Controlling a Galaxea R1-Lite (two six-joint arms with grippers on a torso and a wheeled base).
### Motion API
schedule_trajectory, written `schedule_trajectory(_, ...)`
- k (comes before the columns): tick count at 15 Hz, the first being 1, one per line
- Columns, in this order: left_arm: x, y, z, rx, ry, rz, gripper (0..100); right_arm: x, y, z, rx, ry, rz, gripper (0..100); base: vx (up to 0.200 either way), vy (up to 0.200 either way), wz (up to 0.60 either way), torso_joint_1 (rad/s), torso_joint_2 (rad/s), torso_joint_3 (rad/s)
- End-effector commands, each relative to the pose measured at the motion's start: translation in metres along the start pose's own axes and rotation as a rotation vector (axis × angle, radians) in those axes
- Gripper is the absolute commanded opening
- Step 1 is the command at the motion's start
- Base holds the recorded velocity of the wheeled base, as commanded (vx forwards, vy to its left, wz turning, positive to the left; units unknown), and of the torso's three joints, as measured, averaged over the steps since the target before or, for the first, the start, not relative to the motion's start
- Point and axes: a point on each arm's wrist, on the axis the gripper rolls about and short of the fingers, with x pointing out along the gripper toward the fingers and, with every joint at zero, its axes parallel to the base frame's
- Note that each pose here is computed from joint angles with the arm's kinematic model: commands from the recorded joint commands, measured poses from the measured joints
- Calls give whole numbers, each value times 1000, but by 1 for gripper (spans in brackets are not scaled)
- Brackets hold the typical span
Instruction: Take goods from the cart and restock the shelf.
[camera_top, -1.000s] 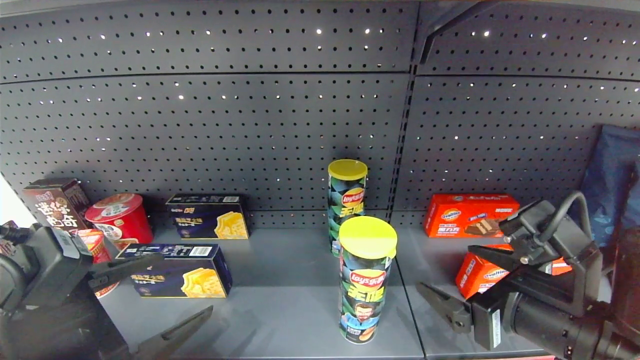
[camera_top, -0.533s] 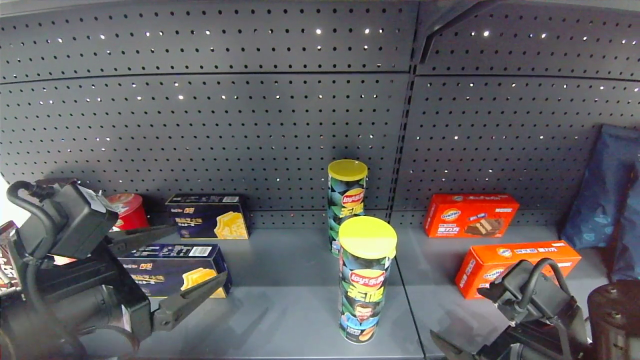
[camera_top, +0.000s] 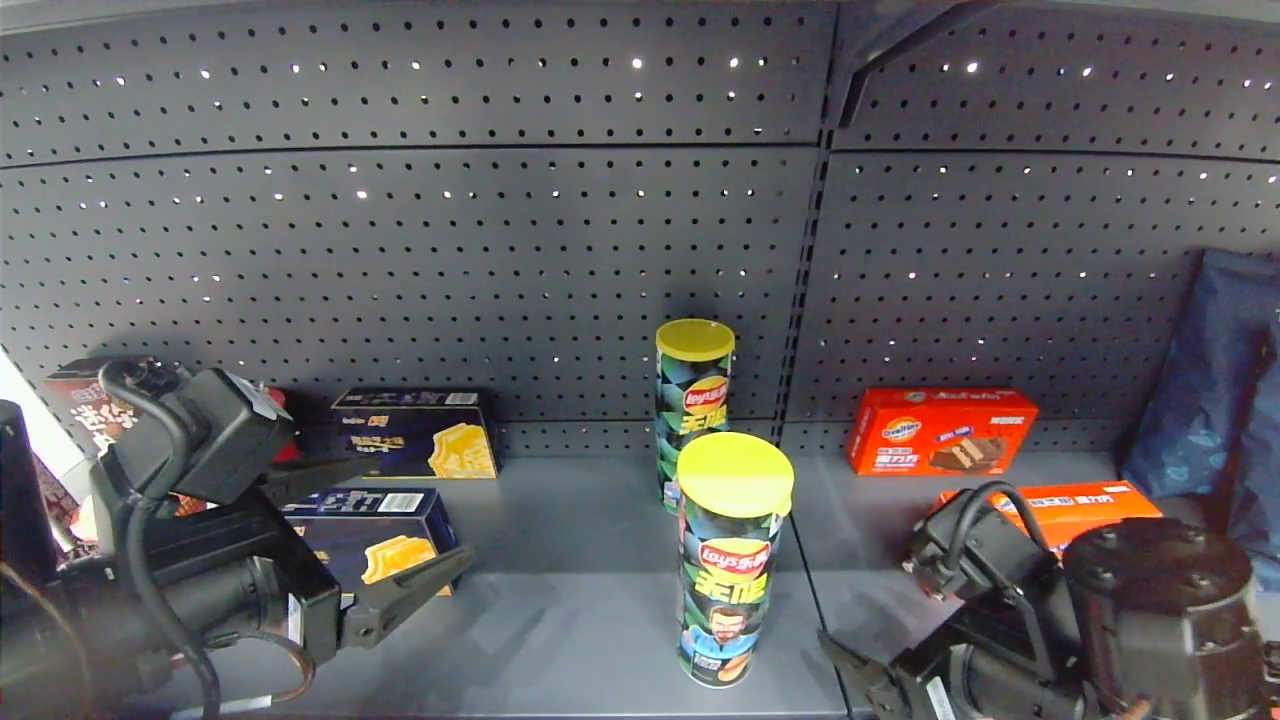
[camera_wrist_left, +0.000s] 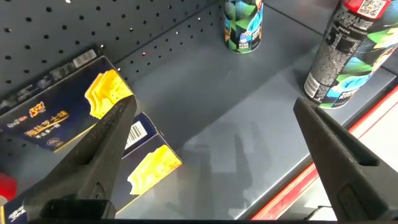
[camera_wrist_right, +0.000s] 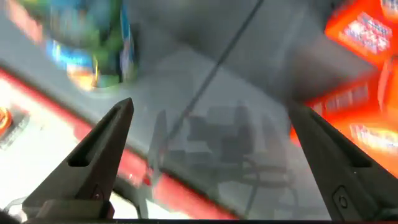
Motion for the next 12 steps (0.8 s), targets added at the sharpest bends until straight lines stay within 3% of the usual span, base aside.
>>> schedule_trajectory(1, 4, 1, -2, -4, 16, -1, 100, 28, 9, 8, -4, 18, -6, 100, 0, 0, 0, 0, 0, 0)
schedule_trajectory(12, 8, 2, -3, -8, 29, -3, 100, 52, 17, 15, -3, 18, -10, 100, 0, 0, 0, 0, 0, 0)
